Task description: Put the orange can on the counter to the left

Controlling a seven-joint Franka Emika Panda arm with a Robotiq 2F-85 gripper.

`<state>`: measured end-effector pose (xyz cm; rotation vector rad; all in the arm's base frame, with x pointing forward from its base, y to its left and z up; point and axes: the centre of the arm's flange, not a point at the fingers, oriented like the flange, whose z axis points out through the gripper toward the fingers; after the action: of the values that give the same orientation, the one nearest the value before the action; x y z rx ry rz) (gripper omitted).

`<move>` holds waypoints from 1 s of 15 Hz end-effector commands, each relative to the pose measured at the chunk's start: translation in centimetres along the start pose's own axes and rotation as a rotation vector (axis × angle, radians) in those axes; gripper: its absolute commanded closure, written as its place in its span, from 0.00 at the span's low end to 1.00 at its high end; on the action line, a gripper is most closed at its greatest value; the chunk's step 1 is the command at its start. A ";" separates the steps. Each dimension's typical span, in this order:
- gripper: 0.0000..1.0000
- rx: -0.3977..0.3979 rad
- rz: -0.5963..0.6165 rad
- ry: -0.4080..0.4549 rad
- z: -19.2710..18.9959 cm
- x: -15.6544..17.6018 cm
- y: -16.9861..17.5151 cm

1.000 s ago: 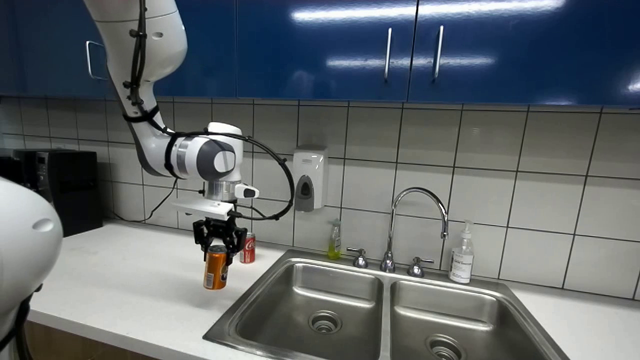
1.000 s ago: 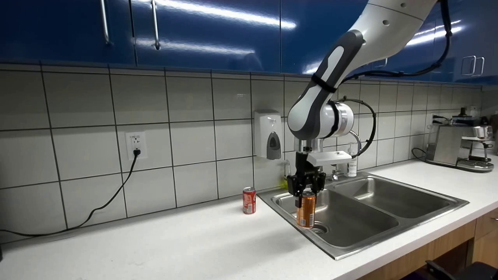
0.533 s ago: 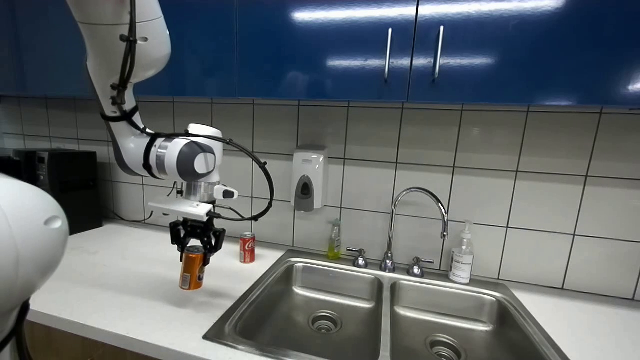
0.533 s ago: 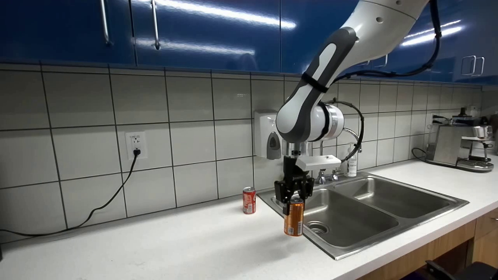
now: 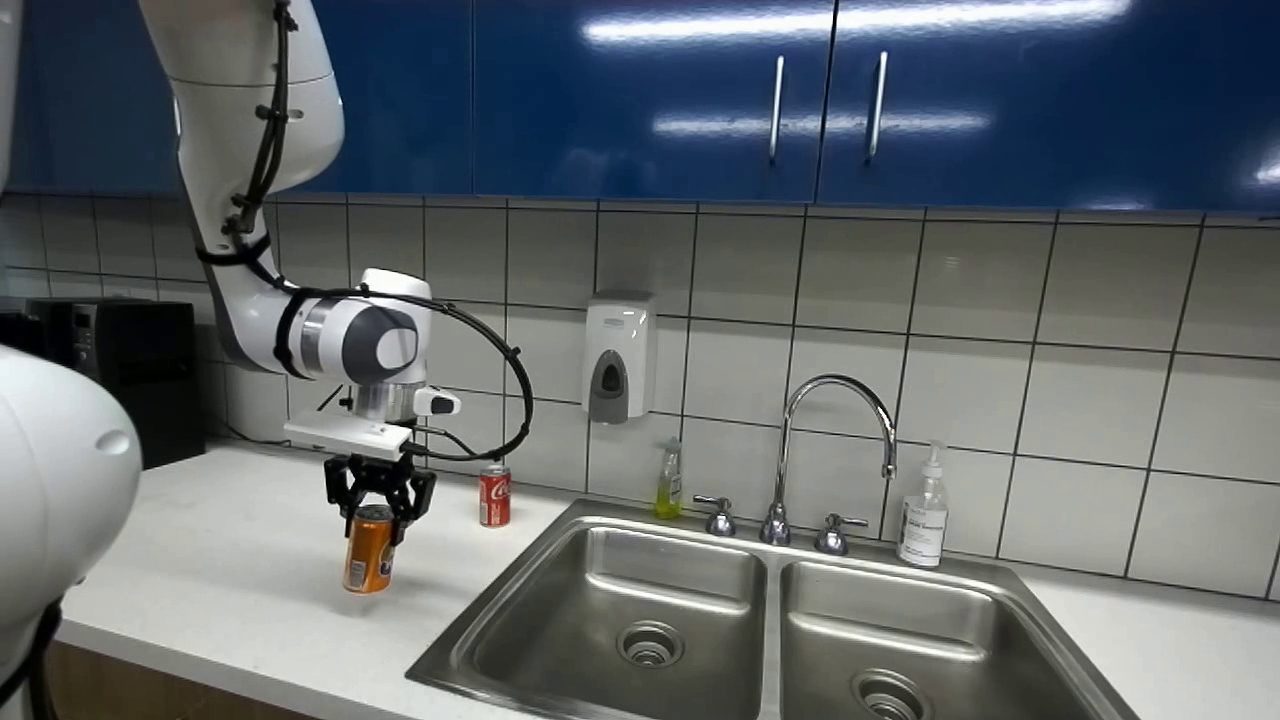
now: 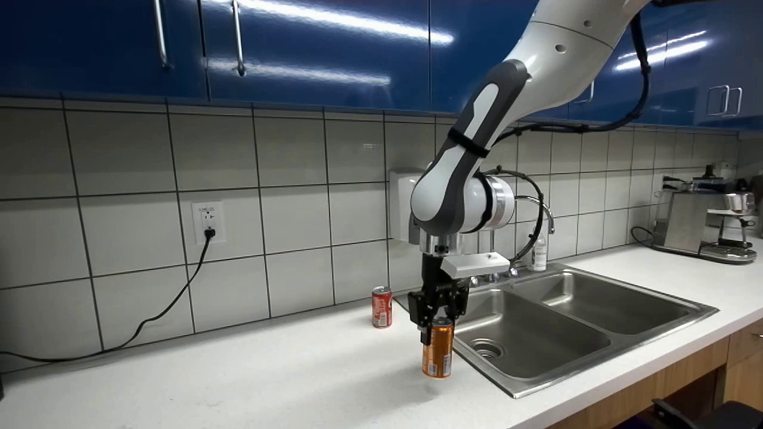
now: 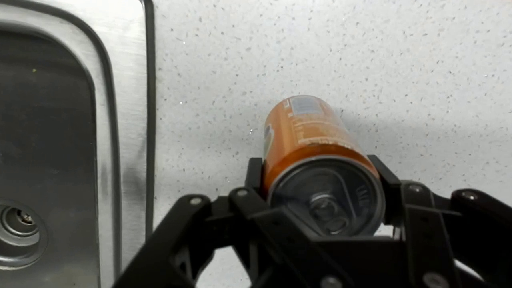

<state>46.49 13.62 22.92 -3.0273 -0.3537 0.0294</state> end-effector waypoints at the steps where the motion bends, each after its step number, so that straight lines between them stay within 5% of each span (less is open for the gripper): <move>1: 0.62 0.011 -0.003 0.012 1.1 1.5 -0.3; 15: 0.62 -0.017 -0.026 0.033 3.4 2.9 -0.3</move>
<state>48.66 14.50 19.17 -3.0221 -0.3799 0.0067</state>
